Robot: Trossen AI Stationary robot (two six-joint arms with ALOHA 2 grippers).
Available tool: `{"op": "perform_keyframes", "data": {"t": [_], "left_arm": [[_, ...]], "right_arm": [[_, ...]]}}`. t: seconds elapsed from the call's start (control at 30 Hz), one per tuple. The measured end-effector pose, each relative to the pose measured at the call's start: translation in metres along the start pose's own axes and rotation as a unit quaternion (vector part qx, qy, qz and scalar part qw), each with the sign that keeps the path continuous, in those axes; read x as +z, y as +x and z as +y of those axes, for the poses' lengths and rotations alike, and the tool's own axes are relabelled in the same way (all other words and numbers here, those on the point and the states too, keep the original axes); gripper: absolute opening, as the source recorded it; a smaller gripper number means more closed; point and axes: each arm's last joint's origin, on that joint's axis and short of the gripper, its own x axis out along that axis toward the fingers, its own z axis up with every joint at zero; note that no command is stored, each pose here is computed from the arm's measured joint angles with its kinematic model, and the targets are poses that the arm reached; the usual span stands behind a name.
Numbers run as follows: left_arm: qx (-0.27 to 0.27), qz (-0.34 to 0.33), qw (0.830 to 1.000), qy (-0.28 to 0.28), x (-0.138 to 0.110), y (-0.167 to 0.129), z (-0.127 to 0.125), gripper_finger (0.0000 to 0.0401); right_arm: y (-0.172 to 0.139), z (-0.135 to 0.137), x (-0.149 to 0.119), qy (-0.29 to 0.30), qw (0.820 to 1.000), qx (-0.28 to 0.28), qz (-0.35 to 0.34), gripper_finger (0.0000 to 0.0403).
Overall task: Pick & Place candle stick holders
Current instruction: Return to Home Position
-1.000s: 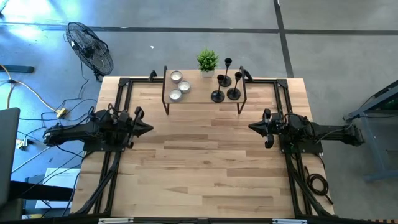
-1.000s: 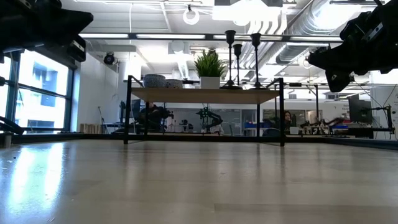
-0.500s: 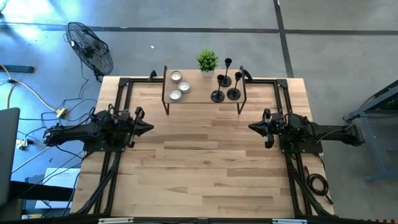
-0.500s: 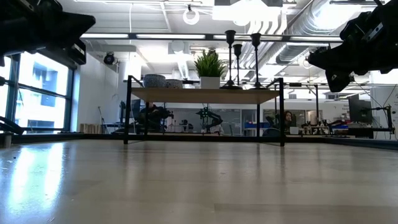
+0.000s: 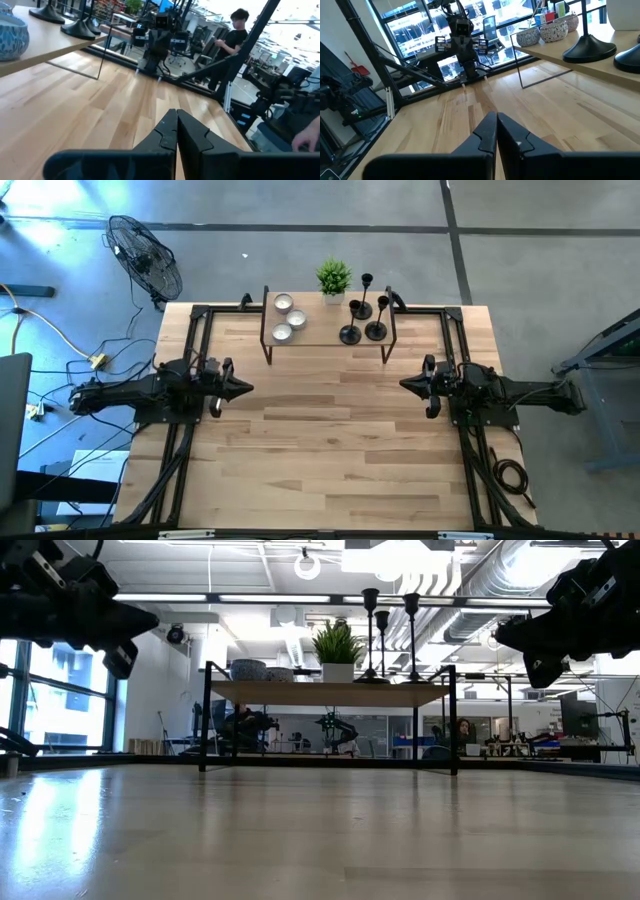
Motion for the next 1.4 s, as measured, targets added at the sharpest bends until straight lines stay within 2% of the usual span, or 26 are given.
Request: {"op": "perform_keyframes", "data": {"t": [1.4], "left_arm": [[-0.002,0.001,1.0,0.007,0.0024,-0.0007,-0.0012,0.0]], "right_arm": [[0.0,0.0,0.0,0.0,1.0,0.0,0.0,0.0005]]}}
